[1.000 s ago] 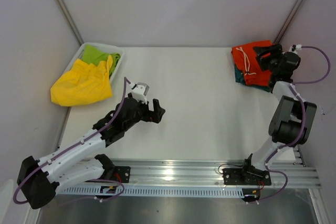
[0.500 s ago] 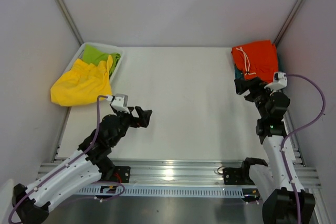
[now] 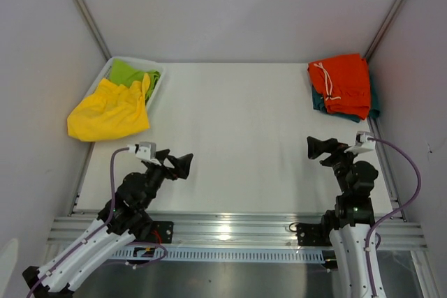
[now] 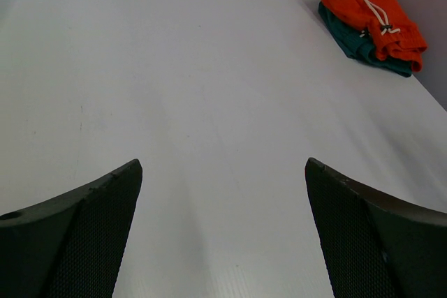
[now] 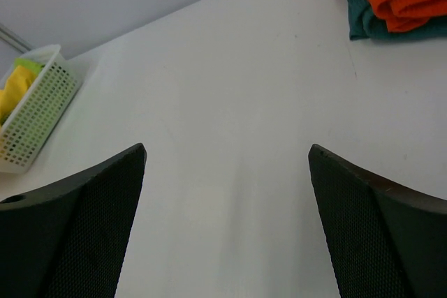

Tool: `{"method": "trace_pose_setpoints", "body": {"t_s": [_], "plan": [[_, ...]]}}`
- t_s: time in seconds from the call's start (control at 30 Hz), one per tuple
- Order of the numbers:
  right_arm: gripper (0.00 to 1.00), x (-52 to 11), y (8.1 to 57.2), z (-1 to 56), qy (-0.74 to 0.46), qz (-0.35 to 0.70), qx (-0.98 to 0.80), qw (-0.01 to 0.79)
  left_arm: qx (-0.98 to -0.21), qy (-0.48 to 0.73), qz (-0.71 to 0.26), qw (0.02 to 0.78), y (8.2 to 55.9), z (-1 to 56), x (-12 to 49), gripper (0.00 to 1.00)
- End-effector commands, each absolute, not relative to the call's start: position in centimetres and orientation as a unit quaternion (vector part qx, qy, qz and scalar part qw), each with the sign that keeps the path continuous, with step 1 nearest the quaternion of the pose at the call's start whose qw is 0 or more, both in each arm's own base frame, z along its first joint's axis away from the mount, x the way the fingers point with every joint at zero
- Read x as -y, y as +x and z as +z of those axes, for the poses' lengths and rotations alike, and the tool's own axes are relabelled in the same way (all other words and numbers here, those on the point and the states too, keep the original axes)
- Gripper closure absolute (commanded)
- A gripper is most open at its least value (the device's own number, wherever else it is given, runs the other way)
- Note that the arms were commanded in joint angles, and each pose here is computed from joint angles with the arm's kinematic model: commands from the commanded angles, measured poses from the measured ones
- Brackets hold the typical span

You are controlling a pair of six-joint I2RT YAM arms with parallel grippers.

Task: Fold and stack the shorts
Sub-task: Neatly place the folded shorts to the corner

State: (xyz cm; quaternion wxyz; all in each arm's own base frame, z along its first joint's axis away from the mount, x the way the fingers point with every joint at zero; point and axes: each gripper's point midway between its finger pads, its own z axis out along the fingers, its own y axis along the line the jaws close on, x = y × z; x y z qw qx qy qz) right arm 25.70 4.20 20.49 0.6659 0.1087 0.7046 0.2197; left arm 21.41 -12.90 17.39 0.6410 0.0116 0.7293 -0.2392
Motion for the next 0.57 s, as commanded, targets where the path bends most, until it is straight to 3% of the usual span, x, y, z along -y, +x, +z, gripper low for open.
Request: {"method": "trace_pose_setpoints", "body": {"t_s": [0.0,0.53], "plan": [[0.0,-3.7,25.4,18.0,0.119,0.201,-0.724,0.648,-0.72,0.014,-0.234,0.653,21.2,17.2,12.3,0.01],[0.01,-2.5,25.5,16.3,0.163,0.182,-0.735,0.633,-0.722,-0.007,-0.222,0.655,21.4,16.7,11.5,0.01]]}}
